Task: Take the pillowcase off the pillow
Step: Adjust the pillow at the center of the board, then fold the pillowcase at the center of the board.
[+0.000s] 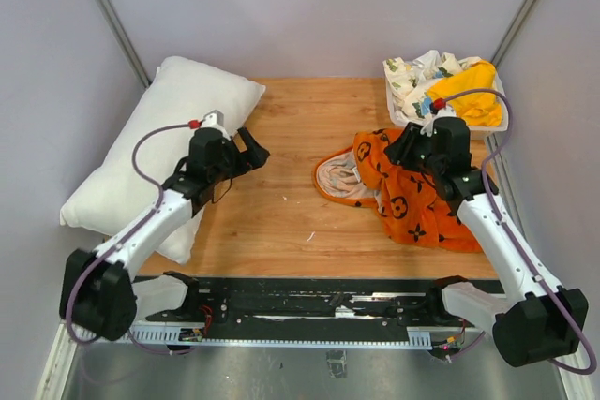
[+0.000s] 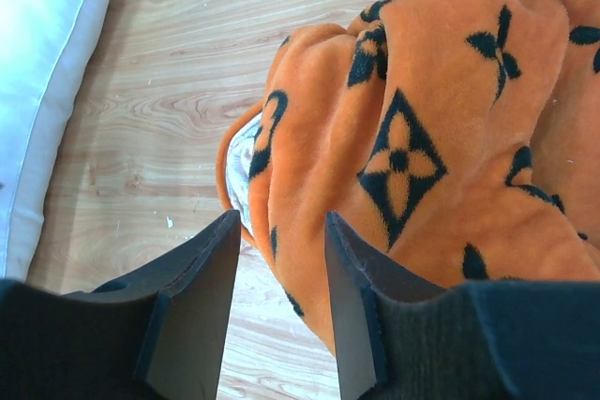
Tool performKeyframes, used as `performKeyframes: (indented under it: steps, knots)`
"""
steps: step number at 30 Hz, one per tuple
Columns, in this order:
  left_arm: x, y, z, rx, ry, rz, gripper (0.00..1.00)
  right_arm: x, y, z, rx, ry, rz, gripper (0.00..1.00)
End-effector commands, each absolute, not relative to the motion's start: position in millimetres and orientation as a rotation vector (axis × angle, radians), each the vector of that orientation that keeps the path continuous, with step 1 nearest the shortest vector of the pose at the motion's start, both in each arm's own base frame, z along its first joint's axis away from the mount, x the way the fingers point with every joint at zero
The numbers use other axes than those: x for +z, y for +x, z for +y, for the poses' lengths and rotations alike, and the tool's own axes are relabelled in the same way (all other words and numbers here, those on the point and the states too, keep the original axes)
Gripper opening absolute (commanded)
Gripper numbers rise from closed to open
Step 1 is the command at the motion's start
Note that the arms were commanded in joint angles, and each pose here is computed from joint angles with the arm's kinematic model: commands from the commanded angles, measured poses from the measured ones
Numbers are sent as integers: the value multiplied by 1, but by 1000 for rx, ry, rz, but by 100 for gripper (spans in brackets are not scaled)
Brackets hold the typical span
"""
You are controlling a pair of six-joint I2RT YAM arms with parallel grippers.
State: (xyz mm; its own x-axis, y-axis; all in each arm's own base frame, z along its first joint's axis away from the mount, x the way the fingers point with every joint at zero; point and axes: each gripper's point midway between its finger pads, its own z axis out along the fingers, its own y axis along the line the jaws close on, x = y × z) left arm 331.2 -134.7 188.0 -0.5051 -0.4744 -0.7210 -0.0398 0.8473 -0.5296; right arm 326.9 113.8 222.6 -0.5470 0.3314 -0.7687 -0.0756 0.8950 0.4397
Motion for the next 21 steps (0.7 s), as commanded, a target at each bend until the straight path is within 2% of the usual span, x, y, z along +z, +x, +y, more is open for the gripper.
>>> performKeyframes:
  steps: [1,3,5,8,10,12,13,15,19,21]
  knots:
    - [183,361,-192,-821,-176,2016,97,223,327,123,566,166,2086,43]
    - [173,384,-199,-802,-182,2040,97,224,327,123,568,164,2086,43]
    - [162,414,-189,-668,-222,2069,98,222,327,123,565,154,2093,44]
    - [155,458,-151,-485,-331,2068,99,216,323,122,546,136,2132,45]
    - [152,483,-122,-464,-435,2059,98,211,320,120,531,132,2152,47]
    - [160,507,-100,-446,-493,2012,98,203,319,116,505,143,2176,55]
    - [167,519,-91,-427,-507,1975,99,199,319,114,487,151,2186,66]
    - [176,542,-82,-412,-518,1900,99,187,321,105,420,184,2213,98]
    - [196,565,-100,-557,-323,1642,97,160,327,93,318,251,2311,98]
    - [191,582,-94,-513,-333,1651,97,150,325,96,317,271,2373,98]
